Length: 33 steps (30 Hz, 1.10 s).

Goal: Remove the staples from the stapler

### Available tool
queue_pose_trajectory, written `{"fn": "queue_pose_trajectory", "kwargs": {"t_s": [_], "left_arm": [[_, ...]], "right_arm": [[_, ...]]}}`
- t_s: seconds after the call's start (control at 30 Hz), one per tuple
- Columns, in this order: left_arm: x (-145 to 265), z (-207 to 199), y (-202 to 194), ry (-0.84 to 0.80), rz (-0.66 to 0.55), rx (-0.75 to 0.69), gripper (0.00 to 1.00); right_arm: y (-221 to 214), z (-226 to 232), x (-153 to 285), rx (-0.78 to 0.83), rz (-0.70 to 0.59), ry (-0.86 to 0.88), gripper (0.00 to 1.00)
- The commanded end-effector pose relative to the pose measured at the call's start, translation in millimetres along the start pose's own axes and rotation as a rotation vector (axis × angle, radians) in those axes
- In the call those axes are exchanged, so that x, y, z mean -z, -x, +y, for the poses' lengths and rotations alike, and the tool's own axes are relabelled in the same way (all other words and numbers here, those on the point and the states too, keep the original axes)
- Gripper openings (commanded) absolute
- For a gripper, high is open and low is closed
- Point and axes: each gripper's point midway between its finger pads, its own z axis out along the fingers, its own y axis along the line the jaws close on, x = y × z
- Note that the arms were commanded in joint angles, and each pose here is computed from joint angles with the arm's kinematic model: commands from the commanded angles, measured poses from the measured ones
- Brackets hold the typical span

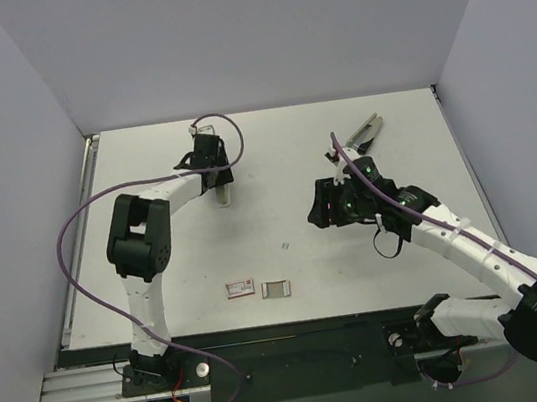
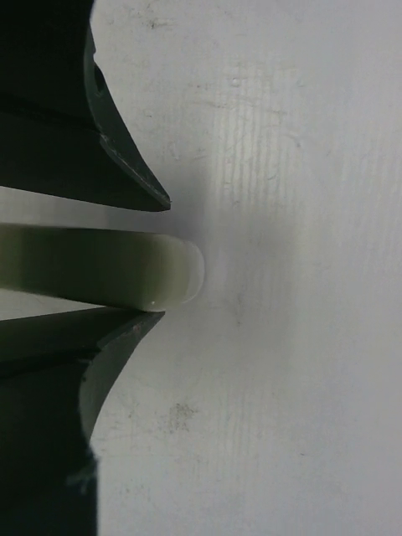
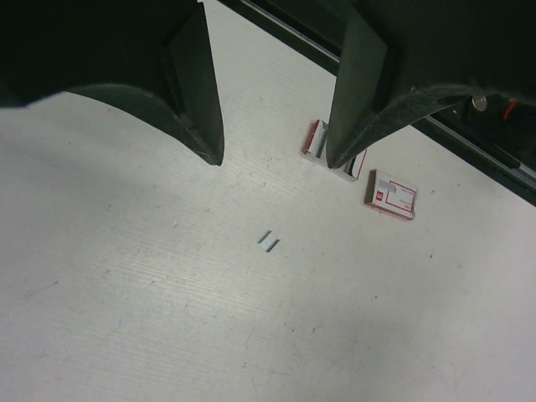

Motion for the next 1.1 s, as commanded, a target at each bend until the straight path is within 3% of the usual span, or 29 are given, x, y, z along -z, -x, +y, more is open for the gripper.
{"fn": "queue_pose_trajectory", "kwargs": {"t_s": [0.0, 0.03, 0.1, 0.37, 0.63, 0.8, 1.07], "left_arm": [[21, -2, -7, -0.034, 0.046, -0.021, 0.63], [23, -2, -5, -0.038, 0.041, -0.019, 0.71], [32, -4, 4, -0.05, 0.022, -0.016, 0.76], [74, -15, 33, -0.088, -0.045, 0.004, 0.8], [148, -39, 61, -0.172, -0.148, -0.007, 0.82], [186, -56, 52, -0.243, -0.157, -0.041, 0.83], [249, -66, 18, -0.371, -0.156, -0.078, 0.83]], "right_arm": [[32, 11, 20, -0.003, -0.085, 0.011, 0.5], [36, 13, 22, -0.005, -0.09, 0.012, 0.51], [42, 16, 25, -0.005, -0.099, 0.011, 0.53], [70, 13, 33, -0.041, -0.149, -0.047, 0.59], [102, -29, 26, -0.2, -0.204, -0.218, 0.64], [118, -75, 10, -0.337, -0.216, -0.342, 0.67], [149, -144, -7, -0.418, -0.244, -0.519, 0.69]]}}
